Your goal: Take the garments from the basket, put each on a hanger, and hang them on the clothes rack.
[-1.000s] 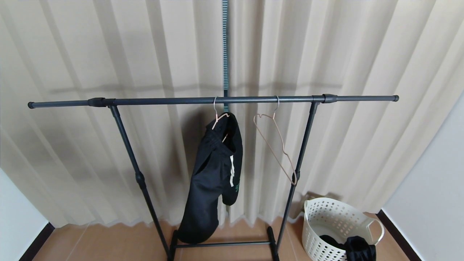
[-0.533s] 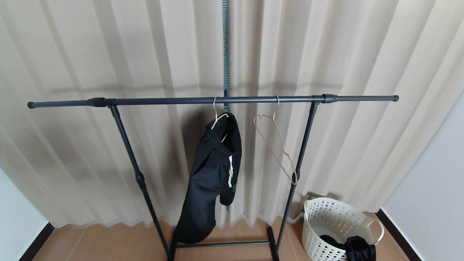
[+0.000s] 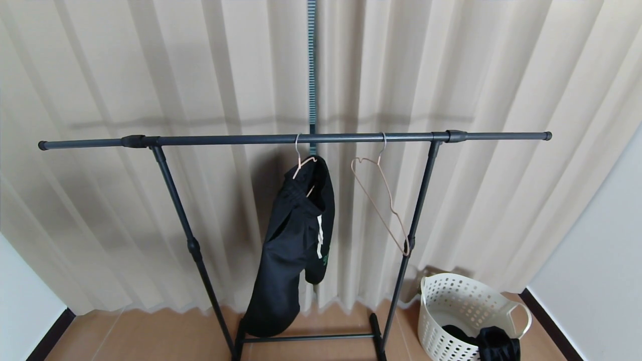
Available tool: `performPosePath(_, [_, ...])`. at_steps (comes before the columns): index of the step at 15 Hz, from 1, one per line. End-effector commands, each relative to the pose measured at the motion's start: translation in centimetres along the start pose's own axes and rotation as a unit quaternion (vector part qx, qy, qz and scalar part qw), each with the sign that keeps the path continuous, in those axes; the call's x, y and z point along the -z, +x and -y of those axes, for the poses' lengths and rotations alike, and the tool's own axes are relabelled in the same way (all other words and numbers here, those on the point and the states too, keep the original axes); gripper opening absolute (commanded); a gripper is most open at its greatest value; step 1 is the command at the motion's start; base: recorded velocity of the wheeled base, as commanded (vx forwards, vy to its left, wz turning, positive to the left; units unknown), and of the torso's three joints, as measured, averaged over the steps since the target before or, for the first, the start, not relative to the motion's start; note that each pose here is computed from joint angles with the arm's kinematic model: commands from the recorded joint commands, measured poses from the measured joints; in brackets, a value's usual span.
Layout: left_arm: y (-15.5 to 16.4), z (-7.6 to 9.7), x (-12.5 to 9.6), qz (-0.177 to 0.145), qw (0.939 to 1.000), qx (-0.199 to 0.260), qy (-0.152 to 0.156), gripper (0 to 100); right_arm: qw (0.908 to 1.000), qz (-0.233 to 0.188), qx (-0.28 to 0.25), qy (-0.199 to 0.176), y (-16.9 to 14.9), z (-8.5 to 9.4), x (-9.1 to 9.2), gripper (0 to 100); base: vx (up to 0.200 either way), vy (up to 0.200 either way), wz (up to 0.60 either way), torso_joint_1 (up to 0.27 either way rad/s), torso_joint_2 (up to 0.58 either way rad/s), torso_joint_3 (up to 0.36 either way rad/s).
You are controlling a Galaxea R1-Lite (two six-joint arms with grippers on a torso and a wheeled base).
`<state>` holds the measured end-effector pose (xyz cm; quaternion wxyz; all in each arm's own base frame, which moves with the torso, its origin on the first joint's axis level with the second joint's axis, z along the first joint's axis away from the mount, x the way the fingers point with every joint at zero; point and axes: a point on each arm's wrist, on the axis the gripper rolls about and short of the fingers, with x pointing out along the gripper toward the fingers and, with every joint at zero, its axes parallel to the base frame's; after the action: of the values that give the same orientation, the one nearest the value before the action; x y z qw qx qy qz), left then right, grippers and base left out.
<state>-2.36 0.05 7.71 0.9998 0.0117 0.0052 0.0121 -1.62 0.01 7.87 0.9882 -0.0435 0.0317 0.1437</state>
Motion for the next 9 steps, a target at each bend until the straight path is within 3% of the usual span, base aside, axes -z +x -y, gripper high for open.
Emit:
performPosePath(1, [0.02,0.00,0.02,-0.001,1.0000,-0.004,0.000,100,0.9996,-0.002,0.024,0.016,0.02,0.11,-0.02,100,0.000,0.000,0.00,0.000,0.00,0.000])
performPosePath(2, [0.01,0.00,-0.02,0.000,1.0000,-0.005,0.000,100,0.9970,-0.004,0.071,0.032,0.01,0.32,-0.04,100,0.000,0.000,0.00,0.000,0.00,0.000])
performPosePath(6, [0.01,0.00,-0.02,0.000,1.0000,-0.005,0.001,100,0.9889,-0.003,0.146,0.028,-0.06,0.16,-0.01,100,0.000,0.000,0.00,0.000,0.00,0.000])
performPosePath(7, [0.02,0.00,0.02,-0.001,1.0000,-0.004,0.000,100,0.9874,0.034,0.155,0.000,-0.63,-0.19,0.17,100,0.000,0.000,0.00,0.000,0.00,0.000])
performPosePath(9, [0.01,0.00,0.02,0.000,1.0000,-0.004,0.000,100,0.9906,0.037,0.132,0.003,-0.61,-0.28,0.15,100,0.000,0.000,0.00,0.000,0.00,0.000])
